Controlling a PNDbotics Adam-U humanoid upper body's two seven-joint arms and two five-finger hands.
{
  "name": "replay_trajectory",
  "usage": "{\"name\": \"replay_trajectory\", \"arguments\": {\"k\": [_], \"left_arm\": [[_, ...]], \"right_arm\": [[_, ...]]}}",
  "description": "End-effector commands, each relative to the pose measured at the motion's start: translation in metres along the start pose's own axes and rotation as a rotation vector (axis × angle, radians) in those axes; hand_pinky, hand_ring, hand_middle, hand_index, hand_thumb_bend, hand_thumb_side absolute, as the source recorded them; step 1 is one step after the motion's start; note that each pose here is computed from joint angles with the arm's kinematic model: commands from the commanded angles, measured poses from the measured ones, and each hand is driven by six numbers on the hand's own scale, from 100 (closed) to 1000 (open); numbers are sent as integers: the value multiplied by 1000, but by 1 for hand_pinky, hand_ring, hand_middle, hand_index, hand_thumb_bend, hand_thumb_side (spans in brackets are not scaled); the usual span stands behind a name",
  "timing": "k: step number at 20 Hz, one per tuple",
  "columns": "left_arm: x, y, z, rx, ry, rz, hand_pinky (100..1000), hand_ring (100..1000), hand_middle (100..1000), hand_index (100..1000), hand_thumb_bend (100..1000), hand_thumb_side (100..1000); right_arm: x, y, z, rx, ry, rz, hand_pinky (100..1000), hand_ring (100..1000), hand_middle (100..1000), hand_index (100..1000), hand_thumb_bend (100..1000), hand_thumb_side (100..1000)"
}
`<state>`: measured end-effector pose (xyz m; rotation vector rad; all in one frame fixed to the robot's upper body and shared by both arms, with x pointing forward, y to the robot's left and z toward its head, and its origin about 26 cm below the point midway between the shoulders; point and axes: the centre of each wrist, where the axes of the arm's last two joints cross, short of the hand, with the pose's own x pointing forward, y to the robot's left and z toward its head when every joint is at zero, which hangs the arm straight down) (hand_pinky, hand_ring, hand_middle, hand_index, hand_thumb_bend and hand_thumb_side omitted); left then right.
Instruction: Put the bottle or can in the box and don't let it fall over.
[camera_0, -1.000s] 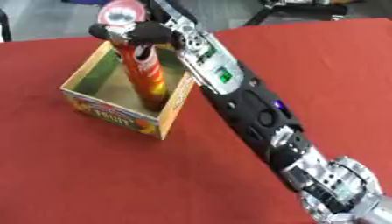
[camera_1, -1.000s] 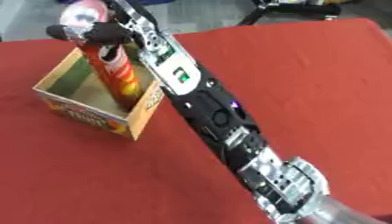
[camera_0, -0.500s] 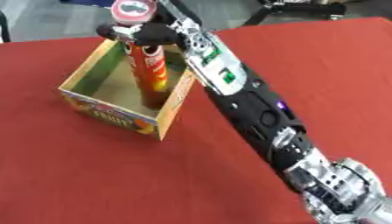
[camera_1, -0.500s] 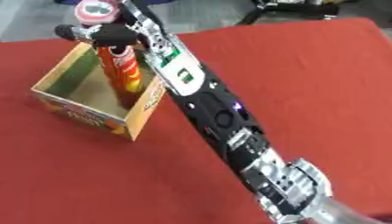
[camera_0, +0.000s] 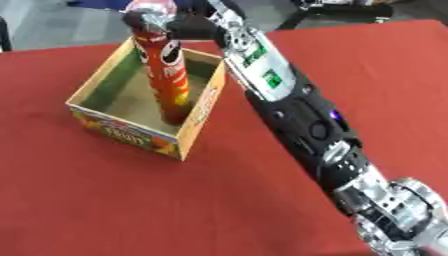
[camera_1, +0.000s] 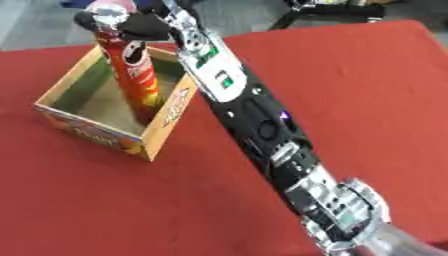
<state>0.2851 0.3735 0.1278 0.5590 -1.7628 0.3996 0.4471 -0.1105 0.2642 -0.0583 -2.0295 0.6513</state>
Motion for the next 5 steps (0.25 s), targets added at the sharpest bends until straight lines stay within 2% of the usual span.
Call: {"name": "replay_trajectory", "arguments": {"k": [1,5], "left_arm": [[8,6,-4,10,-31,-16,773,807,755,812,501,793],[7,7,-3,13,-30,-20,773,807,755,812,502,792]], "right_arm": [[10,-18,2,-15,-18,32,874,927,956,946,758,317],[6,-32,11,-25,-9,43,874,928,957,947,761,322]]}}
